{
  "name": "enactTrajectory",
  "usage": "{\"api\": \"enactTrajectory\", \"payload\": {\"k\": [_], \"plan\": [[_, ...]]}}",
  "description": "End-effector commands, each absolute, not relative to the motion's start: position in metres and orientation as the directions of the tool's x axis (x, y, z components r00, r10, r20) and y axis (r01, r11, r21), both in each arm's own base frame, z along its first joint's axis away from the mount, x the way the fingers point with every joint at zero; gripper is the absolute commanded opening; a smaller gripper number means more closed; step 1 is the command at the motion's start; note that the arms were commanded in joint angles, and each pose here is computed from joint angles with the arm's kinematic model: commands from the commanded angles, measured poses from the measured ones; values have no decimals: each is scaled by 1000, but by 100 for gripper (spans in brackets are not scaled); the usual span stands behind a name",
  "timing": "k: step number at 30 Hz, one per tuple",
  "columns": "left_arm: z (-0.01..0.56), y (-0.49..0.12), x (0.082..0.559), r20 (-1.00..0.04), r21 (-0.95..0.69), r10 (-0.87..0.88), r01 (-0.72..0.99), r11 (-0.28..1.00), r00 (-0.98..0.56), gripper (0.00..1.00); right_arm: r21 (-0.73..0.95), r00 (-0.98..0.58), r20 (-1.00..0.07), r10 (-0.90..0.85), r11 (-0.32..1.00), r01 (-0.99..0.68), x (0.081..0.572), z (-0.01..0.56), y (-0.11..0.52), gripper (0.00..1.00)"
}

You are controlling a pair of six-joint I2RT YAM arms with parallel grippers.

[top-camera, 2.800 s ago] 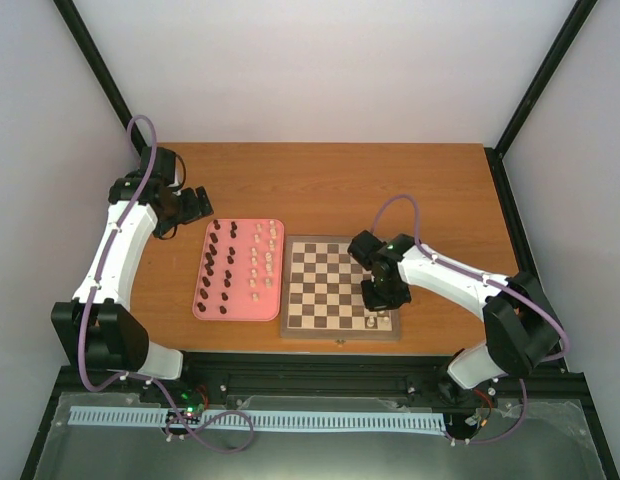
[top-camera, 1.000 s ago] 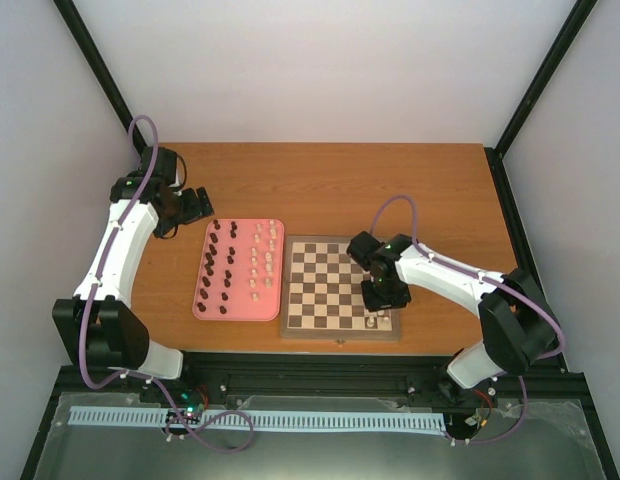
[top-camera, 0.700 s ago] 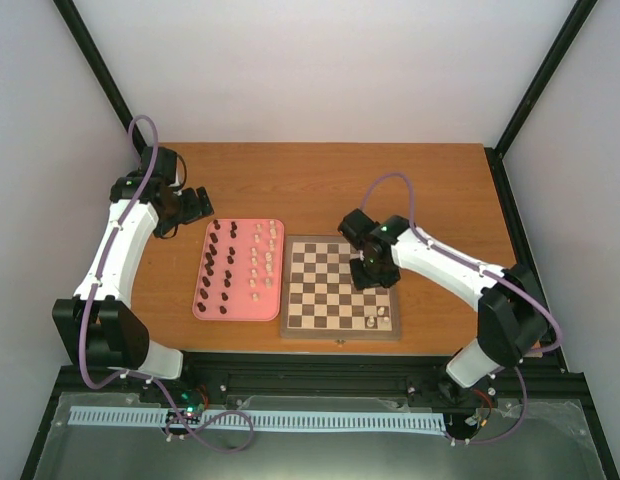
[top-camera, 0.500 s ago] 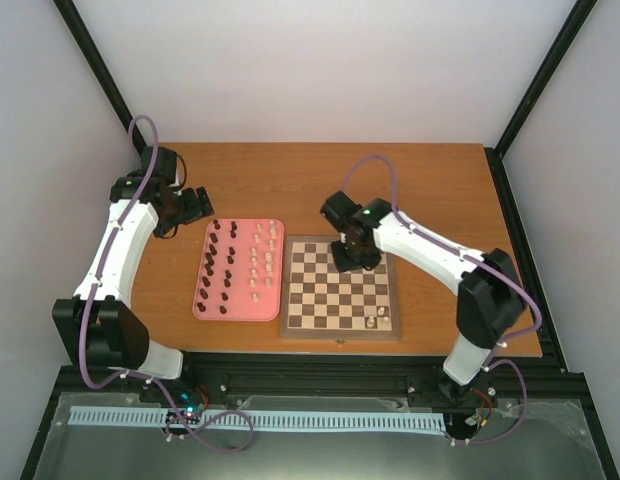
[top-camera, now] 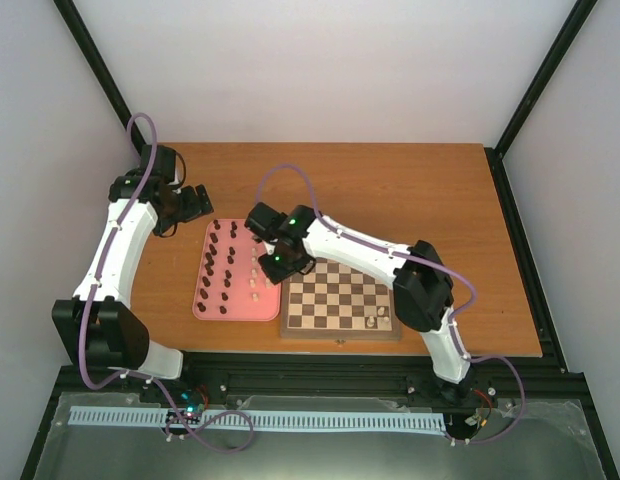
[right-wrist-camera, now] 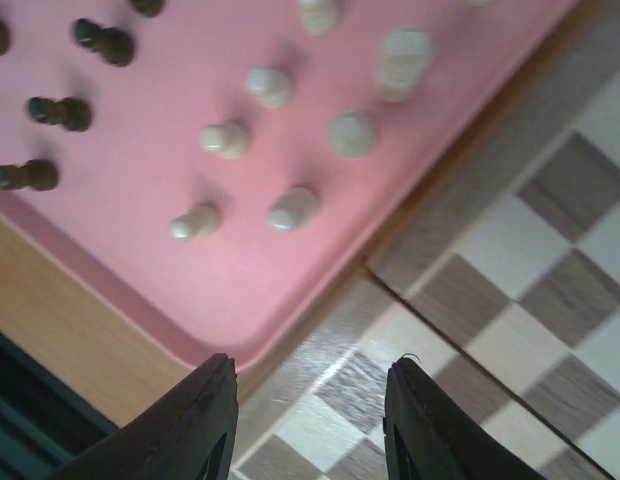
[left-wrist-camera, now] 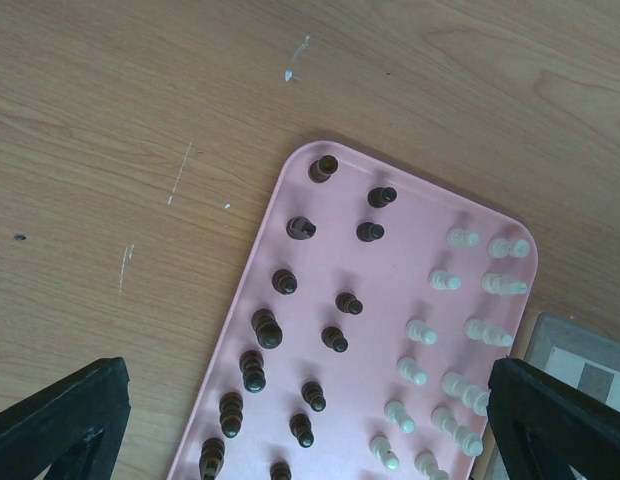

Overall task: Set up the chess pieces on the board
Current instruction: Pick up the chess piece from the storage box.

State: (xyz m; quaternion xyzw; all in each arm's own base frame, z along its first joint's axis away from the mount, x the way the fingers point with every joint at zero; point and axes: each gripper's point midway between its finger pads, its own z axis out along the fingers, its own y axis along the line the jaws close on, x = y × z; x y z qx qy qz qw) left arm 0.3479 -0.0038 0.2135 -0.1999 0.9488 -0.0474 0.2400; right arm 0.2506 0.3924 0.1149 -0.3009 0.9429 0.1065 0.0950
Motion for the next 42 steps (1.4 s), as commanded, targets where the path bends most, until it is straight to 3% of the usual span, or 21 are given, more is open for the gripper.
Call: {"api": "enactTrajectory", "payload": {"k": [1, 15, 42], "plan": [[230, -6, 351, -471, -203, -392, -335, 920, -790, 100, 194, -736, -213, -643, 710, -677, 227, 112, 416, 41], [232, -8, 349, -472, -215, -394, -331, 919, -789, 100, 233, -650, -169, -741, 611, -757, 212, 82, 456, 39], [228, -7, 351, -463, -203, -391, -335, 920, -795, 100, 242, -634, -139, -761, 594, -767, 216, 47, 475, 33]]}}
